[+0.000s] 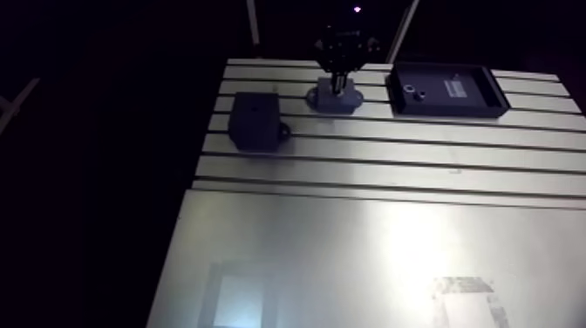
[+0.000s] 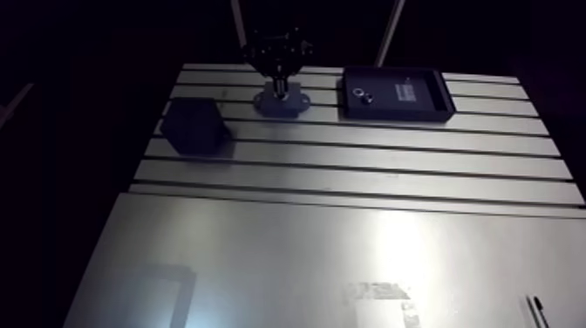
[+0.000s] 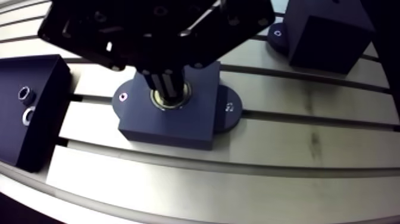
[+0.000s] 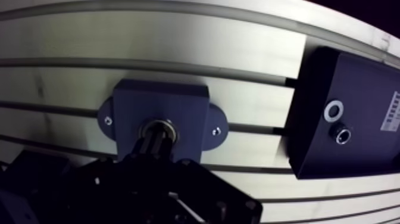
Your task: Pick up the bearing and press it into the housing until flush.
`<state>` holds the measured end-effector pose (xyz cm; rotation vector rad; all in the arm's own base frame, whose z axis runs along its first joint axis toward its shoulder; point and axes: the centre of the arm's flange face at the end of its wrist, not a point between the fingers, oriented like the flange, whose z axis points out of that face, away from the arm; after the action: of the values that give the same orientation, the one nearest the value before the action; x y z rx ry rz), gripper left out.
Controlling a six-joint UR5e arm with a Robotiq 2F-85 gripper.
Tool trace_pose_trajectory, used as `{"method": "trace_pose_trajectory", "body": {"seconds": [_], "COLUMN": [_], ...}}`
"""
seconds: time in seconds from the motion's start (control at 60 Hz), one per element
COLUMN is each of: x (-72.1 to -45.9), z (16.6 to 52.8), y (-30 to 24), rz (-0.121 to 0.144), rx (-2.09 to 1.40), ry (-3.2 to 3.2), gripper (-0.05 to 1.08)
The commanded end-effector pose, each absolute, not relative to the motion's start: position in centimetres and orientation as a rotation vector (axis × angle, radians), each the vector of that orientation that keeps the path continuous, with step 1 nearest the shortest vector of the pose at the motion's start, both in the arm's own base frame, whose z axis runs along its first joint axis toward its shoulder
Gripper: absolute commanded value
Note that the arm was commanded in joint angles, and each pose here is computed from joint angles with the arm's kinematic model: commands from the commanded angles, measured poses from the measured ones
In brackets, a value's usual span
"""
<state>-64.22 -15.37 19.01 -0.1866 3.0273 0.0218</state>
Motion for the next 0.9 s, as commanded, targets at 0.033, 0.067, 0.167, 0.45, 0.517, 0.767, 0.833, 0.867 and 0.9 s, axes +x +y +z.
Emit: {"method": "trace_pose_trajectory", "body": {"seconds": [0.033,0.067,0.167,0.45,0.517,0.767,0.833,0.867,0.9], "x": [-64.3,-64.2,-63.9,-62.6,-62.2,-60.2,-59.7,-59.4,-59.0], "z": [21.7,22.3,24.2,27.8,30.5,38.9,40.0,40.5,41.0], "y": [-15.4,-15.6,-15.6,-14.7,-13.9,-8.6,-7.9,-7.4,-7.2], "rz": [0.015,0.015,0.018,0.009,0.006,0.002,0.001,0.001,0.003], "rx": [-0.192,-0.197,-0.199,-0.181,-0.166,-0.09,-0.092,-0.087,-0.083], "ry": [3.067,3.074,3.088,2.969,3.006,3.075,3.077,3.08,3.081], "gripper": [1.07,1.07,1.07,0.0,0.0,0.0,0.0,0.0,0.0]}}
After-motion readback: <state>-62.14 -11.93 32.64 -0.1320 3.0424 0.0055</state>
